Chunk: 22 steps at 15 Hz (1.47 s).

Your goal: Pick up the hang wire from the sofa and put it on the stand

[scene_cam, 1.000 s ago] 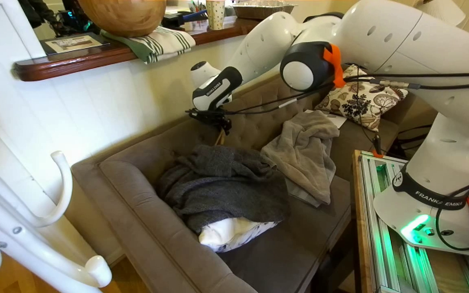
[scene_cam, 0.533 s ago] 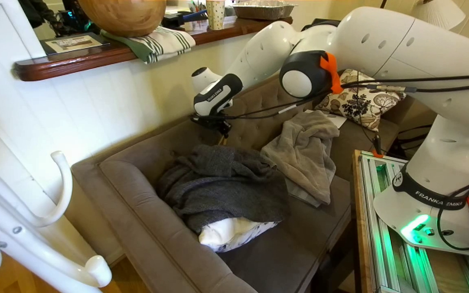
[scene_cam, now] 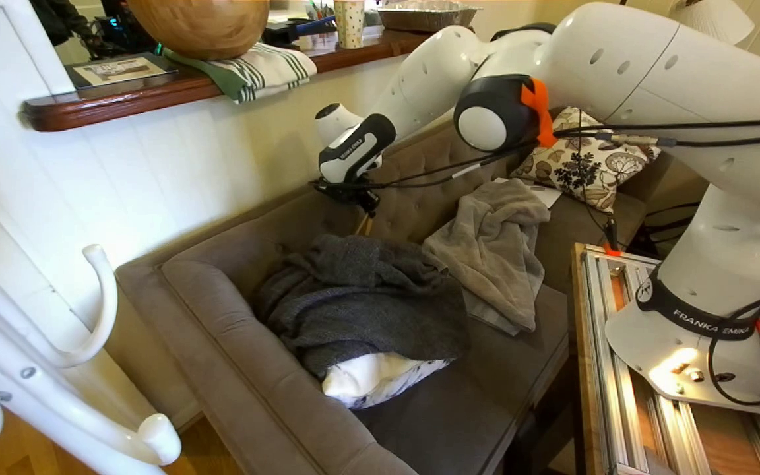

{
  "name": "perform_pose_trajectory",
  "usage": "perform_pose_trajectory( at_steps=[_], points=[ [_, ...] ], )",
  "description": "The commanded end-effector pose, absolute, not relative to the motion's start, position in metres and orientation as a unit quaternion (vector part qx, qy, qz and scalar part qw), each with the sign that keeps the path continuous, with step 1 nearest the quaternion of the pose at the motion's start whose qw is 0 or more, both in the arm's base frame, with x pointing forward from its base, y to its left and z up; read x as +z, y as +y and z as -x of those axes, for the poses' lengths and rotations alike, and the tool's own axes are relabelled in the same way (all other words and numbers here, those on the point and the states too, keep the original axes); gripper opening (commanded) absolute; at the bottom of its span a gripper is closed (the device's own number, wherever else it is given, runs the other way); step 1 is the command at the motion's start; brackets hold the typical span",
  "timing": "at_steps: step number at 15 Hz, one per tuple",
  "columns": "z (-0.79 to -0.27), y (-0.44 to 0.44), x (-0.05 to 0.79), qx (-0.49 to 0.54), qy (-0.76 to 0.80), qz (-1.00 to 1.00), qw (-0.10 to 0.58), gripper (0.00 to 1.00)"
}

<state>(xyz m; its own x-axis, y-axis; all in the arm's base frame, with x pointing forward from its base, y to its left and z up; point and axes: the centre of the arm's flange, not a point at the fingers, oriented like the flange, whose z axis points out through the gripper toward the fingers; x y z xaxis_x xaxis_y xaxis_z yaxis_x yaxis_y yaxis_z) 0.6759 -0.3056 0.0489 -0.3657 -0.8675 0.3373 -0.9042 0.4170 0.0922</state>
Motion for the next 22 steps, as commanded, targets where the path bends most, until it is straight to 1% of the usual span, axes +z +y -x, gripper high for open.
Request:
perform_pose_trajectory(
  at_steps=[1,9,11,12,13,14,17,18,20,22],
  points=[
    [-0.640,-0.331,0.101,0.123,-0.843,-0.495,0.171,0.04],
    [-0.597,-0.378,0.184,0.206,-0.835,-0.470,0.198,0.04],
    [-0.588,-0.379,0.206,0.228,-0.831,-0.471,0.188,0.04],
    [-0.583,-0.380,0.215,0.233,-0.831,-0.477,0.169,0.04],
    [-0.603,-0.391,0.184,0.185,-0.823,-0.495,0.210,0.04],
    [-0.599,-0.390,0.188,0.181,-0.820,-0.500,0.212,0.15],
    [-0.598,-0.390,0.183,0.177,-0.820,-0.501,0.213,0.15],
    [-0.598,-0.389,0.183,0.177,-0.820,-0.501,0.213,0.04],
    [-0.604,-0.380,0.189,0.187,-0.821,-0.506,0.186,0.04],
    [-0.608,-0.373,0.214,0.223,-0.814,-0.513,0.159,0.04]
  ],
)
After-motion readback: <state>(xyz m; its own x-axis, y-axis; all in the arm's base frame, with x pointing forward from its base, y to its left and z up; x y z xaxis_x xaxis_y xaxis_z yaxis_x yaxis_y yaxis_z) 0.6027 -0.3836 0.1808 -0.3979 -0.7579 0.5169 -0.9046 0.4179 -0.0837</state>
